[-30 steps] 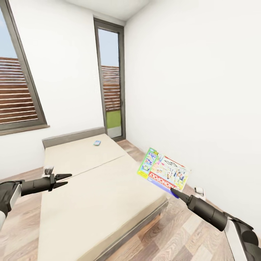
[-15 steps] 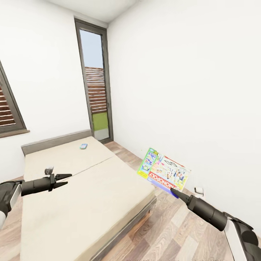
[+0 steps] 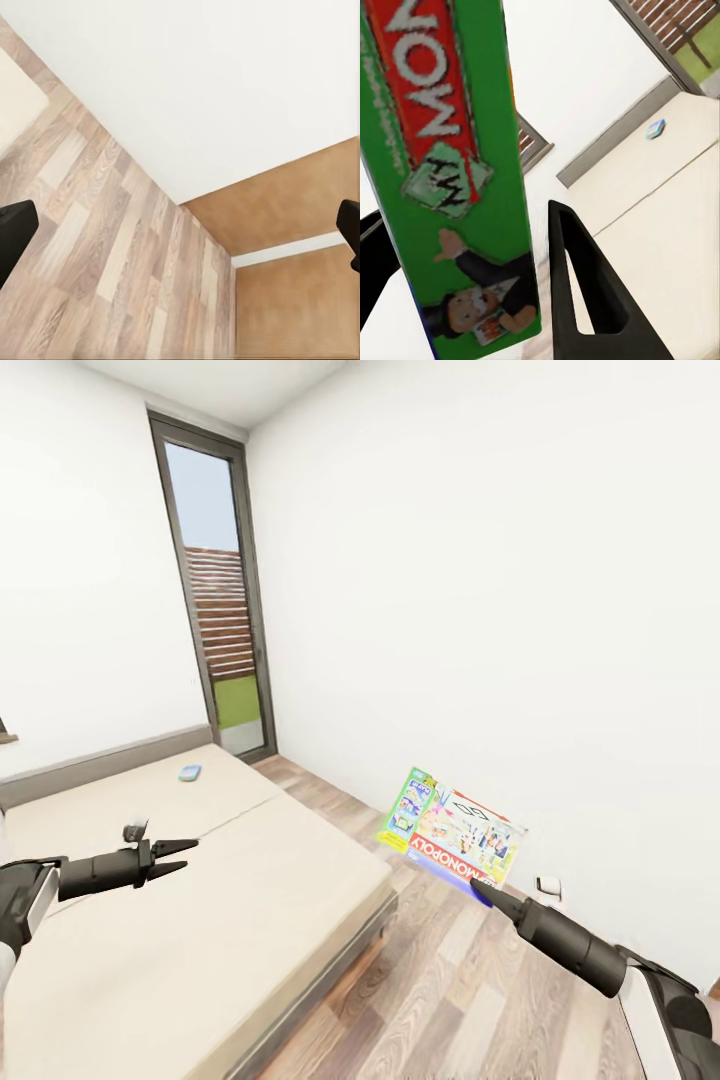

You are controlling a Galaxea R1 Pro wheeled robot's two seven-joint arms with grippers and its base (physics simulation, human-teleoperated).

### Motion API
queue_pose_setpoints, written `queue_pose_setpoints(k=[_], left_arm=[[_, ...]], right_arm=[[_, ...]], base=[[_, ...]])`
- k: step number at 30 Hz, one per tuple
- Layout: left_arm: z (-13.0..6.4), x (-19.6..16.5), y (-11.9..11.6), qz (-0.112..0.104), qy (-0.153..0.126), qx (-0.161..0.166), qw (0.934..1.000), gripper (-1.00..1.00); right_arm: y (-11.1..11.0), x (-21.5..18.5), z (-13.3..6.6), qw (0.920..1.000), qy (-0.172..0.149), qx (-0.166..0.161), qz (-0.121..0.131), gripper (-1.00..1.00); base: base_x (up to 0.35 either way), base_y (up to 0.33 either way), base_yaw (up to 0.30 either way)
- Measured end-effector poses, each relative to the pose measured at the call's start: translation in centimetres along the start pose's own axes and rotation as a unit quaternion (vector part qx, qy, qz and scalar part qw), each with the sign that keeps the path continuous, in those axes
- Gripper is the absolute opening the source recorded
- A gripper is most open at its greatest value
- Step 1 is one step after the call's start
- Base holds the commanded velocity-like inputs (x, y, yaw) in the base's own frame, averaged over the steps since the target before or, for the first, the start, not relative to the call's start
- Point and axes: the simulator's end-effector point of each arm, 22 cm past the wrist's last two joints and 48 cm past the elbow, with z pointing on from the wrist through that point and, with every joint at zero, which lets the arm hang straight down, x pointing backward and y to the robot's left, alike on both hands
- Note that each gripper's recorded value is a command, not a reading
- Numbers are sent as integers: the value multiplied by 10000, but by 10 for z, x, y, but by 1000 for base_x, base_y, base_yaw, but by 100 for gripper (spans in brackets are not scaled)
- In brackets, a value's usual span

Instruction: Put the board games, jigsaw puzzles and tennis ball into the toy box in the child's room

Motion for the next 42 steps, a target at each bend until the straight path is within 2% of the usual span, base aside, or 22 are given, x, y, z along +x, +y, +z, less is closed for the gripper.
queue_pose_setpoints(k=[6, 17, 29, 42], left_arm=[[-1, -1, -2, 18, -14, 10, 10000, 100], [-2, -2, -3, 28, -22, 9, 10000, 100], [-2, -2, -4, 30, -24, 10, 10000, 100], [-2, -2, -4, 31, -25, 17, 10000, 100]], right_arm=[[2, -1, 0, 10000, -13, -14, -22, -100], [3, -2, 2, 10000, -51, 3, -35, -100], [0, -4, 0, 10000, -65, 65, -24, -100], [-5, -14, -10, 9996, -237, 153, -14, -100]], base=[[-136, 0, -243], [-141, 0, -98], [-149, 0, -263], [-12, 30, -278]])
